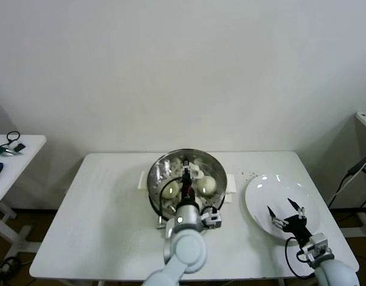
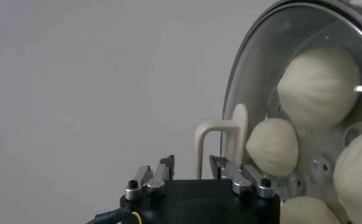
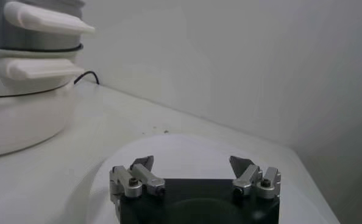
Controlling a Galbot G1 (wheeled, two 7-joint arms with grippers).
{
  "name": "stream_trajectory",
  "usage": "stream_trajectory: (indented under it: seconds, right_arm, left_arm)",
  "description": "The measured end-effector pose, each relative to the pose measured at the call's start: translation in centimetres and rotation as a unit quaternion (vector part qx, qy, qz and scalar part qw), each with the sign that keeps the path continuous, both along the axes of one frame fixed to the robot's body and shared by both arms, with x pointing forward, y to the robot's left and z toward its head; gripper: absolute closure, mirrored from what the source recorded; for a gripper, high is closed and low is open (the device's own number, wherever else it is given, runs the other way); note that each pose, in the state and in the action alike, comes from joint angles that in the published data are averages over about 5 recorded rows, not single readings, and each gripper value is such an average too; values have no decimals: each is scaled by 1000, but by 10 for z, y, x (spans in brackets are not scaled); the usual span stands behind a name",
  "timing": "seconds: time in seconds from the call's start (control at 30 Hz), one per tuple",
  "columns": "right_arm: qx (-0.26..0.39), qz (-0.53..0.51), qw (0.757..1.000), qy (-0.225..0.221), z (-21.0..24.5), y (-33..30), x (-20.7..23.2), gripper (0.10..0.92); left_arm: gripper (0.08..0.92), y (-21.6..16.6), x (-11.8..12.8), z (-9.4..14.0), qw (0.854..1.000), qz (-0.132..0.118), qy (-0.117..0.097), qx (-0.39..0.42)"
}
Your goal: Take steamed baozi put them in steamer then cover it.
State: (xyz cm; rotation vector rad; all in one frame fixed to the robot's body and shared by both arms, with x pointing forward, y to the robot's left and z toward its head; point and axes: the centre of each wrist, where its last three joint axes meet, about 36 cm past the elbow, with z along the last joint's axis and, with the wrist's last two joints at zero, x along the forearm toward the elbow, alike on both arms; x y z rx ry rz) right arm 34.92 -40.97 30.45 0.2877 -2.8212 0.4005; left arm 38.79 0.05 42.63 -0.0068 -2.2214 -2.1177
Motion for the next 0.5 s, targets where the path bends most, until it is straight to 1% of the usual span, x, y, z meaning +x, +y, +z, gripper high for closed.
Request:
stream_trajectory:
  seconds: [0.33, 0.43, 0.5]
  right_arm:
    - [6, -4, 1000, 10, 0, -4, -1, 200]
    - [6, -5, 1000, 12, 0, -5, 0, 200]
    - [6, -5, 1000, 12, 1, -5, 1, 200]
  left_arm:
    - [268, 23, -14, 16, 999, -6, -5, -40]
    - [203, 32, -19, 21, 998, -8, -5, -55]
    - [185, 38, -24, 24, 998, -10, -3, -65]
